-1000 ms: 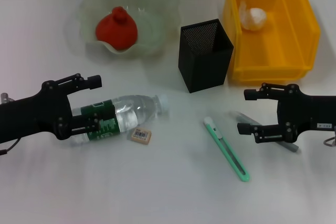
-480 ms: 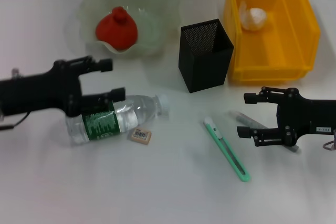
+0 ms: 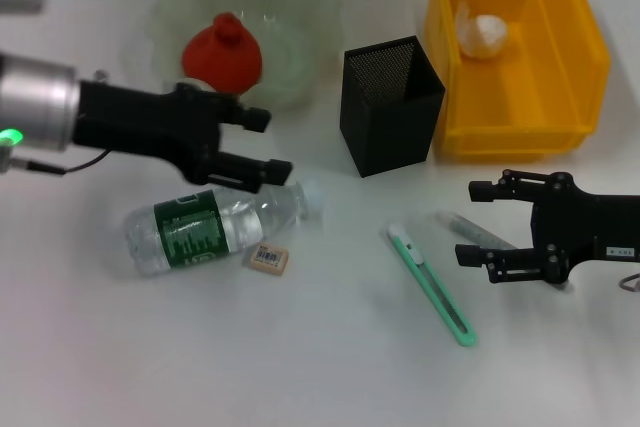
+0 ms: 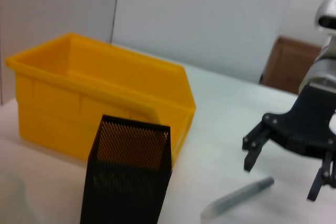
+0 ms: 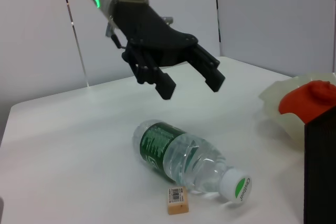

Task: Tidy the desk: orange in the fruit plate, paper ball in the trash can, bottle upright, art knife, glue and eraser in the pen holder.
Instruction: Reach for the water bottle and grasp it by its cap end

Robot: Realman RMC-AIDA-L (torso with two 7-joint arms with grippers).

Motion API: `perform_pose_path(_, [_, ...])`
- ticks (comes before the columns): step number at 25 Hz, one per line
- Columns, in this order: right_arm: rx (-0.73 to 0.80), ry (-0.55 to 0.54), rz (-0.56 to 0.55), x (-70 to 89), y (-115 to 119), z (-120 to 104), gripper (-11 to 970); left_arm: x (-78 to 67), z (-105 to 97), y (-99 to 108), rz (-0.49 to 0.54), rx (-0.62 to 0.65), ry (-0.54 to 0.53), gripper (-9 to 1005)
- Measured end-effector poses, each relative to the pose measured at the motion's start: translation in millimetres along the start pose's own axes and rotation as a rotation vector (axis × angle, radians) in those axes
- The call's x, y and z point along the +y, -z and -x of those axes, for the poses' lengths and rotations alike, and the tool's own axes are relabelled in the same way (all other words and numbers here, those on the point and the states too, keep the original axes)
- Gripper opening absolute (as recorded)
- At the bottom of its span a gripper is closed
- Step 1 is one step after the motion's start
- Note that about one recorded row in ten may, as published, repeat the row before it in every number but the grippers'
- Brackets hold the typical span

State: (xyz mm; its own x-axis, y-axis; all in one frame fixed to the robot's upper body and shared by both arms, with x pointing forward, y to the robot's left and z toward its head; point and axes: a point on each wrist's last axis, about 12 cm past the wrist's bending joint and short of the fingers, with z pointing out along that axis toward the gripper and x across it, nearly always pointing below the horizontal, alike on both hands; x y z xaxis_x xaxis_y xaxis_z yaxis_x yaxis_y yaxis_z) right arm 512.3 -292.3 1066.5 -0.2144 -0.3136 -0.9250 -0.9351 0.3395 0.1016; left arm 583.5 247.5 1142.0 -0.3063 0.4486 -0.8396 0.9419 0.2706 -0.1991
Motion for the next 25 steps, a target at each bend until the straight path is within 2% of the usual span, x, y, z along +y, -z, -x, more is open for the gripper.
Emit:
perform_pose_path(1, [-0.001,-0.001,-0.001,0.1,0,0,830,1.7,11,-6,-0.002,0.049,0.001,784])
perform_pose_path(5, [-0.002,-0.002,-0.005,0.2,1,-1,830,3.7,26,-19,-0.005,0.132,0.01,784])
perform_pose_path(7, [-0.002,-0.002,-0.007,0.0,1,-1,830,8.3,41,-31,0.022,0.235,0.028,783])
perform_pose_path(11, [0.002,-0.002,-0.015,-1.0,1,-1,830,10.7,47,-36,0.04,0.272,0.038,783])
perform_pose_path(13, [0.006,-0.002,-0.015,-1.0,1,-2,830,11.1,55,-50,0.068,0.352,0.035,783])
perform_pose_path(17, [0.012,-0.002,-0.022,-1.7,1,-2,830,9.8,58,-58,0.078,0.393,0.019,783])
perform_pose_path(19, [0.013,-0.002,-0.023,-1.8,1,-2,830,7.3,60,-70,0.082,0.442,-0.013,782])
perform_pose_path(25, [0.015,-0.001,-0.023,-2.4,1,-2,831,6.3,50,-86,0.095,0.489,-0.043,782])
